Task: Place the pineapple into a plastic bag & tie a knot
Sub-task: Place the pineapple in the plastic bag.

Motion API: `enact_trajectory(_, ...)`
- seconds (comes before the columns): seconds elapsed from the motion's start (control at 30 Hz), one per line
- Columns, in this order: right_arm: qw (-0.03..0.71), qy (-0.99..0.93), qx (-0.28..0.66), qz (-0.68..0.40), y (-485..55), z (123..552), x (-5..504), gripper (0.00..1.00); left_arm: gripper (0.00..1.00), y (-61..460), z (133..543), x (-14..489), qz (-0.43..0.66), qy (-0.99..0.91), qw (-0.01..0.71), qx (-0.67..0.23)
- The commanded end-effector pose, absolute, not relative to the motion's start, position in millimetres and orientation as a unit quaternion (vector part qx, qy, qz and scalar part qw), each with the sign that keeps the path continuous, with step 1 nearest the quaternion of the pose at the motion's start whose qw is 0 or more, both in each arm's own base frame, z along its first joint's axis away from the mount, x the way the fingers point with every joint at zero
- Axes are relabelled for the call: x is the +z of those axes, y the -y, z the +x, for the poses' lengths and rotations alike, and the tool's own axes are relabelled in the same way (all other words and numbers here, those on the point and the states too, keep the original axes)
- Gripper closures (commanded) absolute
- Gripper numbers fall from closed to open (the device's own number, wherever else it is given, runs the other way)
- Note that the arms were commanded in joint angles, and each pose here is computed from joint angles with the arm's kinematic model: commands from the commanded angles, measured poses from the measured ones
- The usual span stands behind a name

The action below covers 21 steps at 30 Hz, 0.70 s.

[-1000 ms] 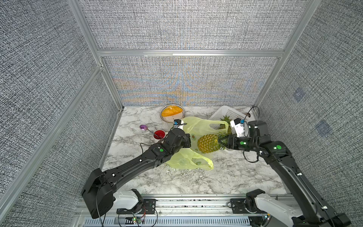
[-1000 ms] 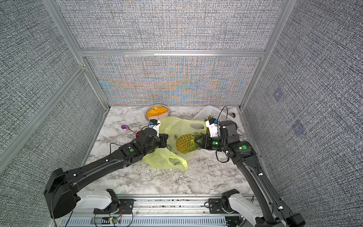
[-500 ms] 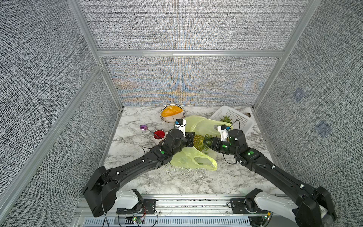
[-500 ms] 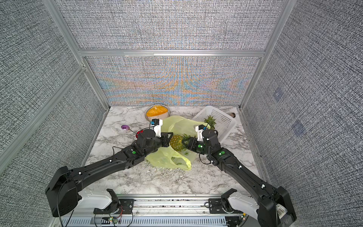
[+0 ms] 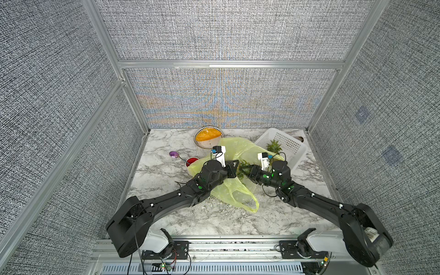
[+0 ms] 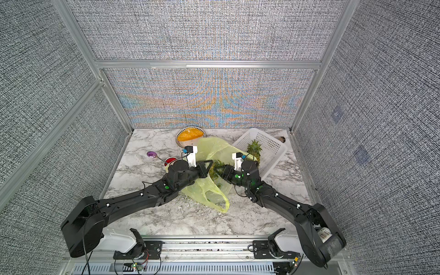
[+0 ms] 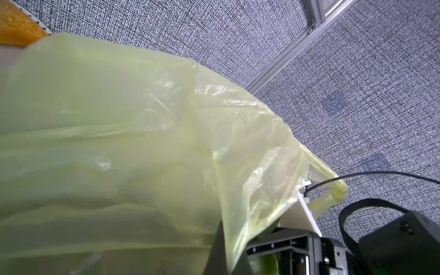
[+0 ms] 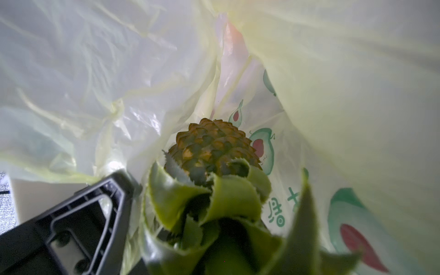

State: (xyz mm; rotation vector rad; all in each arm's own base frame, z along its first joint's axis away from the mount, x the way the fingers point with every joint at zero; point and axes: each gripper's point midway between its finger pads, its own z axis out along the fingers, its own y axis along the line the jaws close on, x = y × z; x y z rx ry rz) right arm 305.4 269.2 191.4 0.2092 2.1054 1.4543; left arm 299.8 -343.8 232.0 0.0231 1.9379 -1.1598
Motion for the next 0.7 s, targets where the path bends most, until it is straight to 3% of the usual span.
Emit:
enact_trajectory(0.0, 0.317, -0.746, 0.583, 0.059, -284.3, 310.0, 223.0, 1.00, 1.00, 356.4, 300.6, 251.4, 0.006, -0.747, 0.426, -0.511)
enact_trajectory(0.17, 0.305, -0.779, 0.544, 0.065, -289.4, 307.4, 186.6, 0.98, 1.00, 360.3, 303.3, 258.0, -0.019, -0.731, 0.418, -0.539)
enact_trajectory(0.4, 0.282, -0.851, 0.439, 0.060, -269.7, 302.4, 131.0, 0.57, 1.00, 347.2, 308.2, 261.3, -0.069, -0.737, 0.424, -0.521)
enact_trajectory(0.67, 0.232, -0.928, 0.293, 0.007, -234.9, 289.5, 92.3, 0.34, 1.00, 334.5, 307.5, 233.4, -0.091, -0.786, 0.407, -0.456)
